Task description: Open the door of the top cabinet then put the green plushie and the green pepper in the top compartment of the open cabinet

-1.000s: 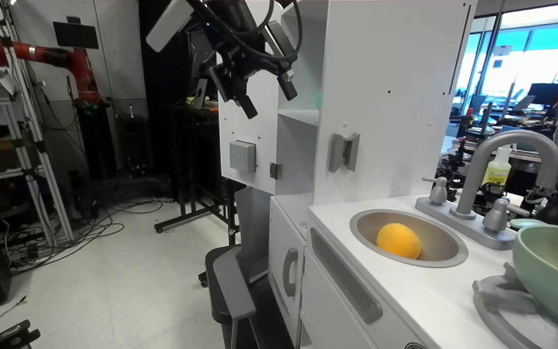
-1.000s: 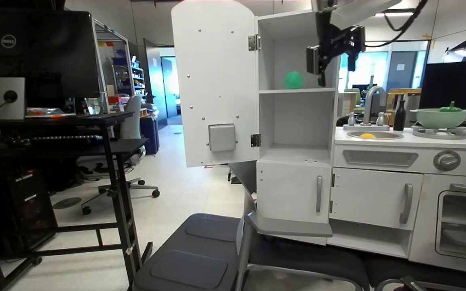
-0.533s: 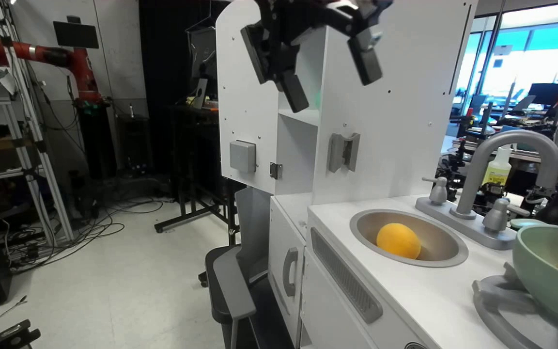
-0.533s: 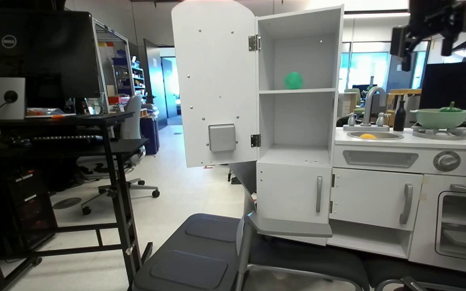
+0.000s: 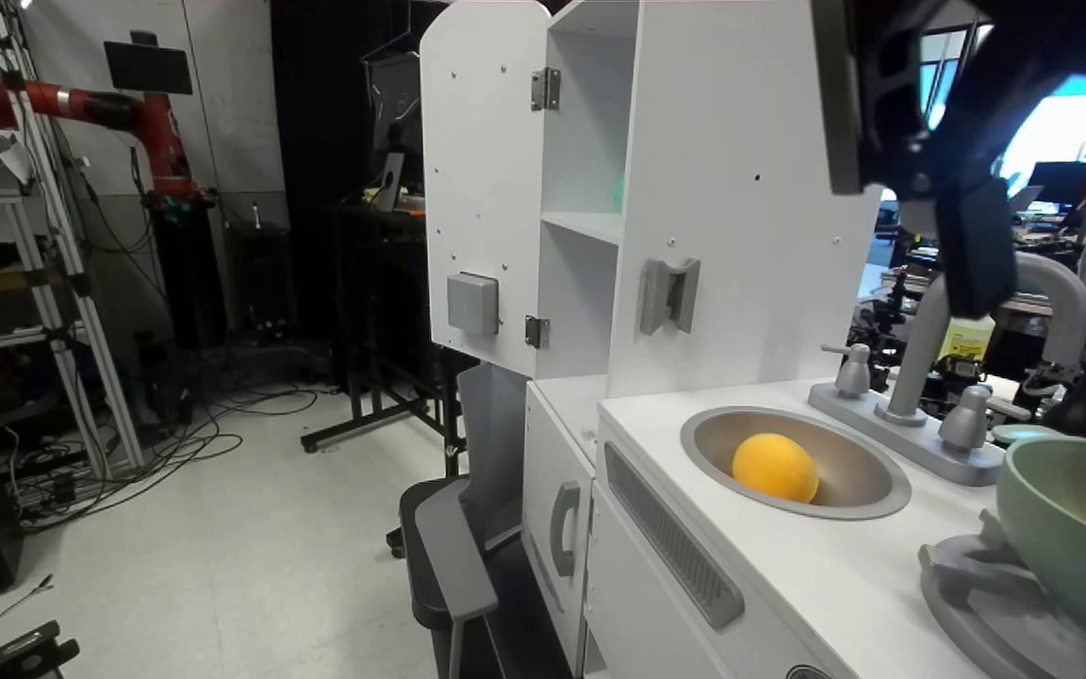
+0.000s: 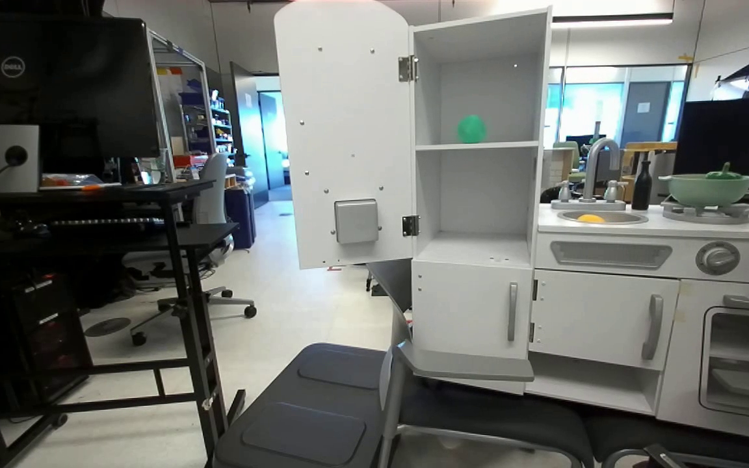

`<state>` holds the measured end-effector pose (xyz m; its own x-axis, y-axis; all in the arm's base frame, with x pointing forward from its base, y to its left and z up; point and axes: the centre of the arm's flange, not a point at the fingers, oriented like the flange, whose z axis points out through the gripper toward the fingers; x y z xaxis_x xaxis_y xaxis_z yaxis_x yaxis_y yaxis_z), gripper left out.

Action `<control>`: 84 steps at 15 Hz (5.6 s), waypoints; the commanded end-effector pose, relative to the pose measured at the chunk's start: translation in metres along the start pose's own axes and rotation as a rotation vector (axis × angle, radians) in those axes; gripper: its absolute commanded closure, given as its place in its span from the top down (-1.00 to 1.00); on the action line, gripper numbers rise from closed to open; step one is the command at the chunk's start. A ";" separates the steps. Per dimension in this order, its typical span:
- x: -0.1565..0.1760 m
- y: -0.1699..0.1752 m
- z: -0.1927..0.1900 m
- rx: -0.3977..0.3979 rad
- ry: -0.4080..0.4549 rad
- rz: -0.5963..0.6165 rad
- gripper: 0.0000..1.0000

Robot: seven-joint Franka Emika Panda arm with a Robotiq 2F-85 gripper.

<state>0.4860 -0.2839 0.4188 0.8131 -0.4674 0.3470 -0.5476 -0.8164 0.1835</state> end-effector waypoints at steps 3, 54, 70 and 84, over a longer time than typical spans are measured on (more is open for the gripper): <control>0.058 -0.003 0.015 0.097 0.009 0.062 1.00; 0.148 -0.048 0.167 0.086 -0.319 -0.212 1.00; 0.153 -0.030 0.150 0.157 -0.364 -0.264 1.00; 0.155 -0.037 0.158 0.179 -0.396 -0.295 1.00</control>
<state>0.6559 -0.3717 0.3202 0.9567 -0.2846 -0.0617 -0.2787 -0.9562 0.0895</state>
